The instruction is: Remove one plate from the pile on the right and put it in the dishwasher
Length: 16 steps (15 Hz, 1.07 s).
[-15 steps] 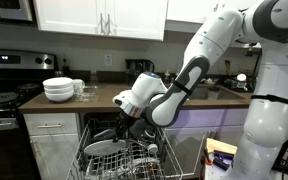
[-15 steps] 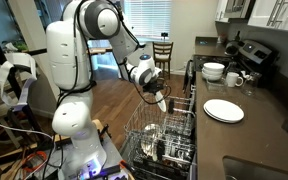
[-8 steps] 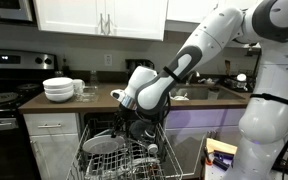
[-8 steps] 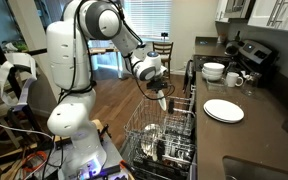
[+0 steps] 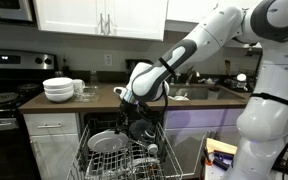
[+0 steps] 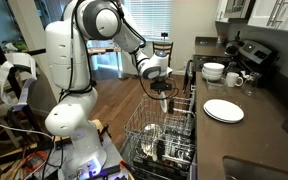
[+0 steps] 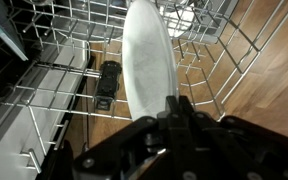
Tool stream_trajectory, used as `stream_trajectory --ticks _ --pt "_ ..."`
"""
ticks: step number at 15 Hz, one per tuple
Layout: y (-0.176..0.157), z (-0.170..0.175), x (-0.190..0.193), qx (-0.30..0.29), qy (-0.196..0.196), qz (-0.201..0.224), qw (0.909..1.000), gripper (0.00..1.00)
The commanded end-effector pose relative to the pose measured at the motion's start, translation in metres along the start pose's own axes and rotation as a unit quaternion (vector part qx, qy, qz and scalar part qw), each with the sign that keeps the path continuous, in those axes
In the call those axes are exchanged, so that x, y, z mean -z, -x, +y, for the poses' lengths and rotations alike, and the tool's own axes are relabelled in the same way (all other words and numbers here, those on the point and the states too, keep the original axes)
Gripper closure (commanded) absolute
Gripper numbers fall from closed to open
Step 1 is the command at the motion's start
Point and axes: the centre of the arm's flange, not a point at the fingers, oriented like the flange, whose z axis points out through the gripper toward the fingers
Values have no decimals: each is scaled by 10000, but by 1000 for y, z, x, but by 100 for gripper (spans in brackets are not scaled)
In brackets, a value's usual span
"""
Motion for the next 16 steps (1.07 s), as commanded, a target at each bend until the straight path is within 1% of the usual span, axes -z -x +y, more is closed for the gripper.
stream_trajectory --ticks 1,4,8,12,16 --pt "7 11 17 -43 -107 42 9999 98" --pt "12 19 12 -139 -183 29 9997 98" --pt "15 27 3 -236 -156 8 9996 98" --pt "20 35 -8 -351 -219 -24 9991 98" --pt "28 48 -24 -469 -247 -140 9985 98"
